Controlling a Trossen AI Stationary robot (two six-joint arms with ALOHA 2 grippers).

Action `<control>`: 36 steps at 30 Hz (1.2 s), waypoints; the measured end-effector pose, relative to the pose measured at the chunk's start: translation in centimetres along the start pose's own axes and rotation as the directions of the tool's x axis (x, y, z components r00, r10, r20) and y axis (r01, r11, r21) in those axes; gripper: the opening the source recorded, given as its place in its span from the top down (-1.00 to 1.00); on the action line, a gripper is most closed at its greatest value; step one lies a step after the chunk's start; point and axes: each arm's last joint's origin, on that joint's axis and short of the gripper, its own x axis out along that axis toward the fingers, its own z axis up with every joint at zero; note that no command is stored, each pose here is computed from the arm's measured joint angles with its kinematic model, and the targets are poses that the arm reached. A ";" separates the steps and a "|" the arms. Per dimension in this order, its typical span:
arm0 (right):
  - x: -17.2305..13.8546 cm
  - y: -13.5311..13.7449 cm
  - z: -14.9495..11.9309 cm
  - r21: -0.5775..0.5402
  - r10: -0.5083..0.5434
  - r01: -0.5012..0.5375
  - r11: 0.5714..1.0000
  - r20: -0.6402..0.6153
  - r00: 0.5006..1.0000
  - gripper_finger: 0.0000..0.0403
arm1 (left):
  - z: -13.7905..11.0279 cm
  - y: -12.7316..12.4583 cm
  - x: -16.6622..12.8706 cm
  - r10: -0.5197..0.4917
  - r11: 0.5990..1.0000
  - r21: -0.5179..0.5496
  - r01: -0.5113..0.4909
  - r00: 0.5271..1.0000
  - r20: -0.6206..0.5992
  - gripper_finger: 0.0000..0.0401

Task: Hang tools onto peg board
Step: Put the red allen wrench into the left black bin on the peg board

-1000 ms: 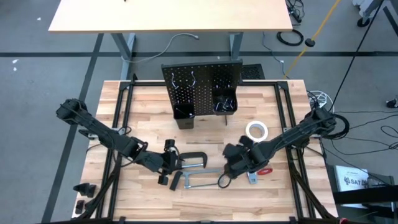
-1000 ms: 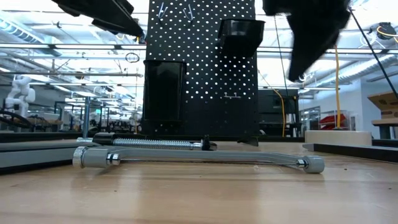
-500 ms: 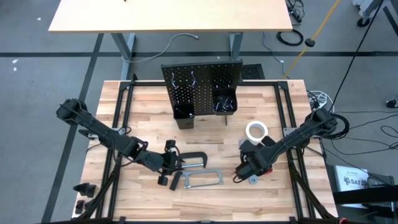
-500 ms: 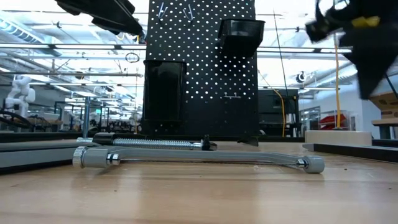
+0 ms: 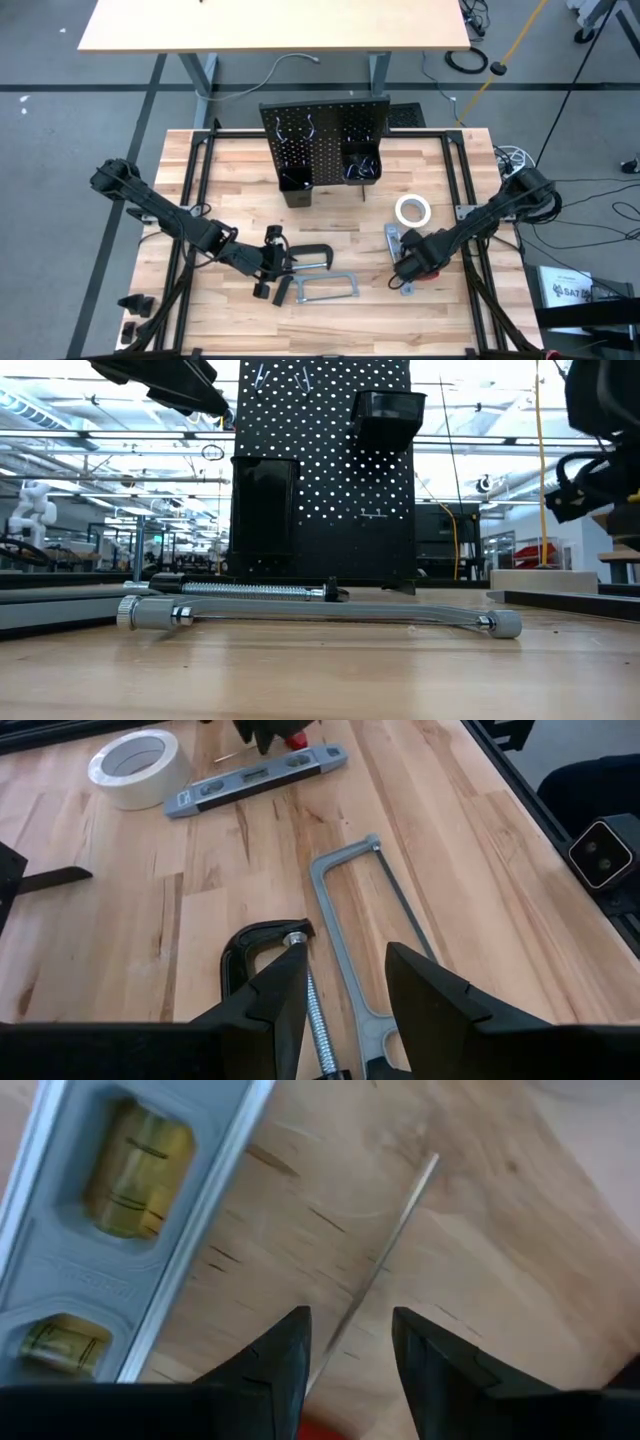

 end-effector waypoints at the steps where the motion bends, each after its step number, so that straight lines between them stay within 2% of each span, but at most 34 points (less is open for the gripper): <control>1: 0.1 -0.4 0.0 0.007 0.028 -0.028 1.000 0.003 1.000 0.31 | 0.0 0.0 0.0 0.000 1.000 0.000 0.000 1.000 0.000 0.30; 5: 0.4 -1.5 -0.2 0.046 0.097 -0.097 0.994 0.012 0.995 0.31 | 0.0 0.0 0.0 0.000 1.000 0.001 0.000 1.000 -0.002 0.30; 9: 0.3 -1.9 -0.2 0.072 0.120 -0.121 0.990 0.015 0.993 0.36 | 0.0 0.0 0.0 0.000 1.000 0.001 0.000 1.000 -0.002 0.30; 13: 0.4 -1.4 -0.2 0.072 0.158 -0.158 0.985 0.012 0.987 0.57 | 0.0 0.0 0.0 0.000 1.000 0.002 0.000 1.000 -0.003 0.30; 19: 0.9 -1.1 -0.2 0.088 0.124 -0.124 0.988 -0.002 0.992 0.96 | 0.0 0.0 0.0 0.000 1.000 0.002 0.000 1.000 -0.002 0.30; 22: 0.9 -1.2 -0.2 0.051 0.117 -0.117 0.992 0.007 0.993 0.98 | 0.0 0.0 0.0 0.000 1.000 0.002 0.000 1.000 -0.003 0.30; 30: 0.2 -1.8 -0.3 0.040 0.141 -0.142 0.989 0.025 0.990 0.99 | 0.0 0.1 0.0 0.012 1.000 0.020 -0.012 1.000 0.002 0.30; 36: -1.2 -3.1 -0.9 0.067 0.055 -0.059 0.996 0.063 0.997 1.00 | 0.0 0.3 0.0 0.043 0.999 0.016 -0.043 0.999 0.007 0.30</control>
